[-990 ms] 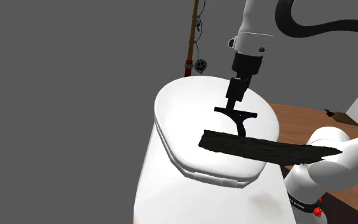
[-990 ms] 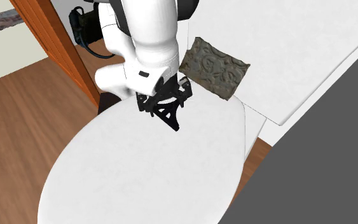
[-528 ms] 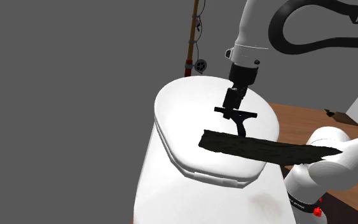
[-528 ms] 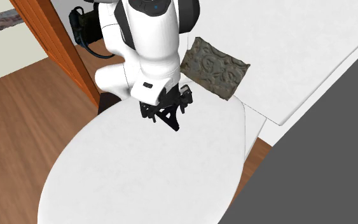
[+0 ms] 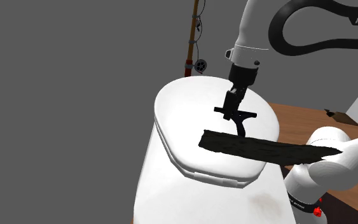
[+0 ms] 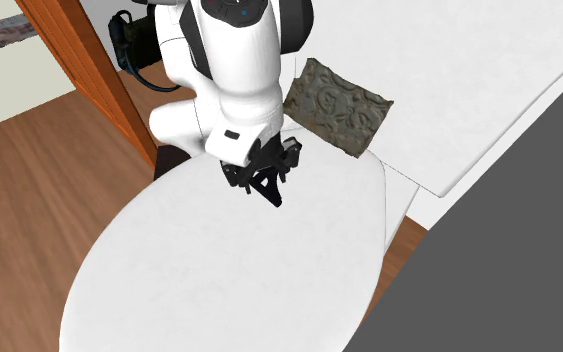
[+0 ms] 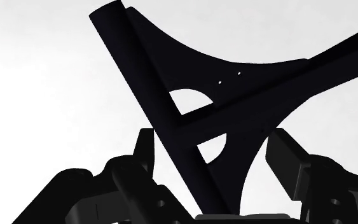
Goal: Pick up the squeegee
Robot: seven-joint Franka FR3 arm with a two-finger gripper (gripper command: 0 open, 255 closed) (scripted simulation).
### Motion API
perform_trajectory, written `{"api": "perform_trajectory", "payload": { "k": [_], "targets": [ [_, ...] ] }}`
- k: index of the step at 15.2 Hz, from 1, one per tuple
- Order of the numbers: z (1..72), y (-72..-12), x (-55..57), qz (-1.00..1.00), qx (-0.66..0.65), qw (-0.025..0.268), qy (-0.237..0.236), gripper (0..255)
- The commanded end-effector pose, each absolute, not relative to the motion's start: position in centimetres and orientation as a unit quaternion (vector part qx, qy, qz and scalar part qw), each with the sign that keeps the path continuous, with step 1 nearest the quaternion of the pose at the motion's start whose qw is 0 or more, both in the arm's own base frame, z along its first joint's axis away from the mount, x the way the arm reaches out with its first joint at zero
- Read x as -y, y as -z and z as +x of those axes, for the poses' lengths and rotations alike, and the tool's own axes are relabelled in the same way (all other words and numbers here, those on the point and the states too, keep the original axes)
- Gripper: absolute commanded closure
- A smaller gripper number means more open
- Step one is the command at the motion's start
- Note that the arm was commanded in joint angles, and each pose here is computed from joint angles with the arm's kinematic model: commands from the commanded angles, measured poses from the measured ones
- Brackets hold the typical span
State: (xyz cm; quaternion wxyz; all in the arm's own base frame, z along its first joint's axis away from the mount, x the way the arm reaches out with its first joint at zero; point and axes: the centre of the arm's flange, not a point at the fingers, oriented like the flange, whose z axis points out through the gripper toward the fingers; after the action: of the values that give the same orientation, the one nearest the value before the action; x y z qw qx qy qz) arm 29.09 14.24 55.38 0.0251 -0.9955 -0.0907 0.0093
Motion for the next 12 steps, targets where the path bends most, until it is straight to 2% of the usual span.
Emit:
{"api": "perform_trajectory", "payload": {
  "k": [1,12],
  "targets": [
    [29.1,-55.1,-14.2,-0.996,0.090,0.024,-0.013,255],
    [29.0,-60.6,-14.3,-0.996,0.091,0.024,-0.013,255]
  ]
}}
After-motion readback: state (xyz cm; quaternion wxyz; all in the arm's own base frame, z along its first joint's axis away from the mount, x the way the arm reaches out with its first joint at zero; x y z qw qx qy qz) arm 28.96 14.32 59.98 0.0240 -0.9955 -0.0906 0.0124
